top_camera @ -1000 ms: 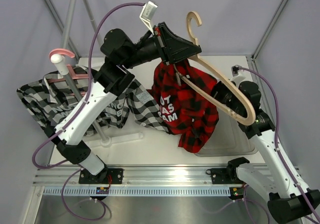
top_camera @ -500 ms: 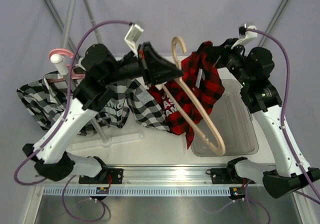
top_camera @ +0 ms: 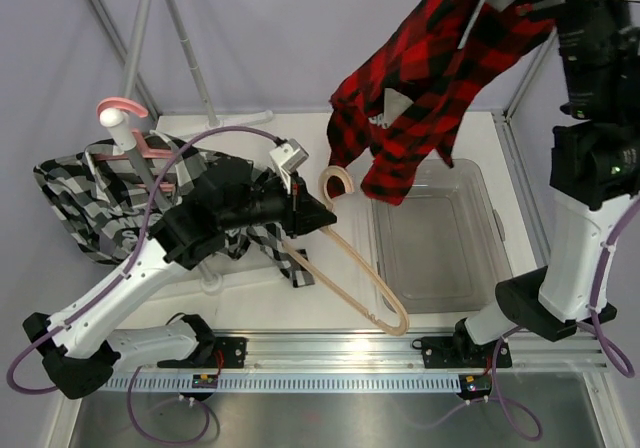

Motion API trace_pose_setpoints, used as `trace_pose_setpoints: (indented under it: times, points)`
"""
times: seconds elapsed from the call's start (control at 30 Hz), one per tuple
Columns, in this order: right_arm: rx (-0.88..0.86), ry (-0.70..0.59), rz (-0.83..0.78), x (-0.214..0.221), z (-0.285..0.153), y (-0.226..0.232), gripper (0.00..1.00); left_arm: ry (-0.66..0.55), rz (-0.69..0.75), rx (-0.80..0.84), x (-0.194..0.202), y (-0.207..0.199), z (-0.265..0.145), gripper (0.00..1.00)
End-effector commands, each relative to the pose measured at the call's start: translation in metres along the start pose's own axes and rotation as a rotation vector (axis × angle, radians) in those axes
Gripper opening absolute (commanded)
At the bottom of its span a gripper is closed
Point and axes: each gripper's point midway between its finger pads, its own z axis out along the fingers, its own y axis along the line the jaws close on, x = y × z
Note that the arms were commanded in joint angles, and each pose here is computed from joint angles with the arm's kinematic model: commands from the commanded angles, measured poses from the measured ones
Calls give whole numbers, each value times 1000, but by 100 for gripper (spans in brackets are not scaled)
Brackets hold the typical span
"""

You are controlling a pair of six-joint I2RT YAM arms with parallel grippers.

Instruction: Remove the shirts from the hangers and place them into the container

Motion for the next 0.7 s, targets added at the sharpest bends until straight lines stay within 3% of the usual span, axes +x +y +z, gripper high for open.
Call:
trace_pose_setpoints:
  times: [0.0, 0.23, 0.67]
  points:
    - [-61, -258, -104, -85, -6, 13, 0, -12, 28, -98, 11, 20, 11, 0]
    - [-130, -457, -160, -138, -19, 29, 0, 38, 28, -134, 38, 40, 29, 0]
    - [-67, -528, -303, -159, -25, 20, 0, 72, -44, -73, 67, 45, 54, 0]
